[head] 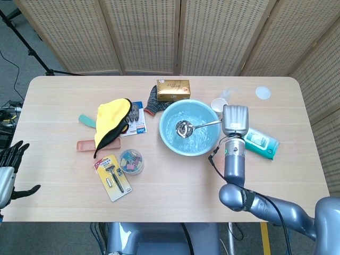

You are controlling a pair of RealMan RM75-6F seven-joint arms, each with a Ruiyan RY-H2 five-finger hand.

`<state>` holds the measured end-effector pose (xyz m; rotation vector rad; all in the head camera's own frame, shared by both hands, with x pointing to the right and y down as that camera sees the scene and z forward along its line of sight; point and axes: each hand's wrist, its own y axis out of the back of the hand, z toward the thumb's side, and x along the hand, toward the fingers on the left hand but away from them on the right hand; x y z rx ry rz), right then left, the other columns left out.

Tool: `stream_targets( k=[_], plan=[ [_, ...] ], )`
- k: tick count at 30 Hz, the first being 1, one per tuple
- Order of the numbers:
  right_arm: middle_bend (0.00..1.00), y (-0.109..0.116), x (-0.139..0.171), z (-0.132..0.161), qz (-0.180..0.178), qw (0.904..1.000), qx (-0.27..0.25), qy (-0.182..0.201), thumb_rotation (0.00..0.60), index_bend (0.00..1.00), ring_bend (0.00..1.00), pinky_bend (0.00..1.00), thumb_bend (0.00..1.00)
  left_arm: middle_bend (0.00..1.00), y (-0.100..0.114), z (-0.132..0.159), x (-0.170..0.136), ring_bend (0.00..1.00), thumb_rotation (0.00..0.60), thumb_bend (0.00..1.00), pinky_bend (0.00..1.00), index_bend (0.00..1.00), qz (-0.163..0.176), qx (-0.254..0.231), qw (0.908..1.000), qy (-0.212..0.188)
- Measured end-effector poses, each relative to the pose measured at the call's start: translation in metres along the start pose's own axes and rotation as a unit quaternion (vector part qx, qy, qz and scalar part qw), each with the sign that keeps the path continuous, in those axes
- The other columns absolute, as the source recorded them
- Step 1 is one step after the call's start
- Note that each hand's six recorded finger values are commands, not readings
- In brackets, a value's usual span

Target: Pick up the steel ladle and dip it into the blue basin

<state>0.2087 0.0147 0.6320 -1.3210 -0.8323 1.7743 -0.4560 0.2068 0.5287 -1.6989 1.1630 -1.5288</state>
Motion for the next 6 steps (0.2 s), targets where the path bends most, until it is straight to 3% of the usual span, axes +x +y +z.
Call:
stream_targets(
  k=[6],
  plan=[
    [1.00, 0.0096, 0.0000, 0.0023, 0.001, 1.0000, -0.005, -0.007, 0.600, 0.86, 0.94, 1.00, 1.00, 0.00, 0.0000, -0.0012, 0.0002, 0.00, 0.600, 0.00, 0.00, 0.00, -0.001, 0.000, 1.0000, 0.001]
  ],
)
